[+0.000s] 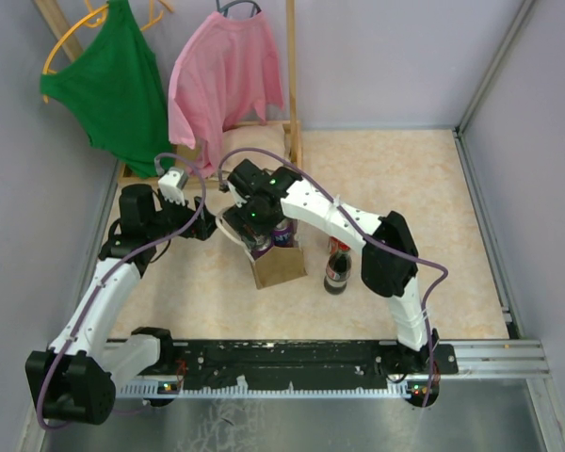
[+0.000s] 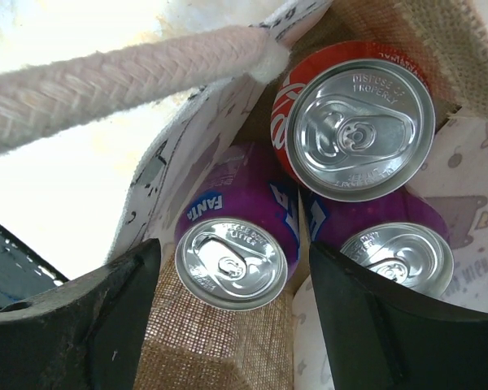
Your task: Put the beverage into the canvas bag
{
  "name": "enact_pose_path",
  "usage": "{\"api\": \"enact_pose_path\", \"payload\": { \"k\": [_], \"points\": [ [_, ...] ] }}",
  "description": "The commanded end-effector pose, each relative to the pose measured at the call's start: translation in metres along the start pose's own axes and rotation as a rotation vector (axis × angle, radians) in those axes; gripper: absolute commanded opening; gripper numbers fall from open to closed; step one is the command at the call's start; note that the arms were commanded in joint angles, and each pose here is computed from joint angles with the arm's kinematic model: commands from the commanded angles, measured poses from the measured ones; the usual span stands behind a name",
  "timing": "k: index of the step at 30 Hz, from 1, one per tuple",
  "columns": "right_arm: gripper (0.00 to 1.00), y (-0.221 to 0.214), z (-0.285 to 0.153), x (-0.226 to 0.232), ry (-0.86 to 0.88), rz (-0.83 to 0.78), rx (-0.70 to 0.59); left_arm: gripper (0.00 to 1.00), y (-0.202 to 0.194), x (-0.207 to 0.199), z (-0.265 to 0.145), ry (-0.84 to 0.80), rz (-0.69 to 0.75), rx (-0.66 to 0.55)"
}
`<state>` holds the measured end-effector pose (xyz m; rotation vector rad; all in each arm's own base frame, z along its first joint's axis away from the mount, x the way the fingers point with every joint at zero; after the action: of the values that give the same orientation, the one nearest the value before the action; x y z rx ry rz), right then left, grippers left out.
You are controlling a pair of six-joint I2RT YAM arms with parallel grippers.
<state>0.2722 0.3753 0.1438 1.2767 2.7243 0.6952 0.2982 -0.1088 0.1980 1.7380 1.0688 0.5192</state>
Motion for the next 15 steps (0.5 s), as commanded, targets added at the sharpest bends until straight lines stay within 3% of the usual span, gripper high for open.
{"api": "enact_pose_path", "payload": {
  "k": [1,5,10,15],
  "points": [
    [0.73,0.032,-0.023,0.005,-0.009,-0.02,-0.124,0.89,0.005,-0.002,-0.004,-0.008,0.0,-0.032],
    [0.73,0.053,-0.049,-0.001,-0.061,-0.002,-0.219,0.89,0.005,-0.002,-0.004,-0.009,-0.002,-0.033],
    [0.73,0.096,-0.105,-0.013,-0.133,0.044,-0.437,0.89,0.004,-0.003,-0.003,-0.016,0.0,-0.035],
    [0.75,0.132,-0.168,-0.057,-0.247,0.162,-0.641,0.89,0.006,-0.004,-0.004,-0.025,0.002,-0.04]
  ]
}}
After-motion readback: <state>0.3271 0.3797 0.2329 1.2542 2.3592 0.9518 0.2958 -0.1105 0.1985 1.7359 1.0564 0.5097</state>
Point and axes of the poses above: each gripper's point midway between its finger pads, its own z axis out along the fingers, its own x axis along the line the jaws close on, y = z × x, the point moved 1 cm from there along -z, back along the fingers, and after that the axes turned 8 degrees about z, right-handed, at the moved point
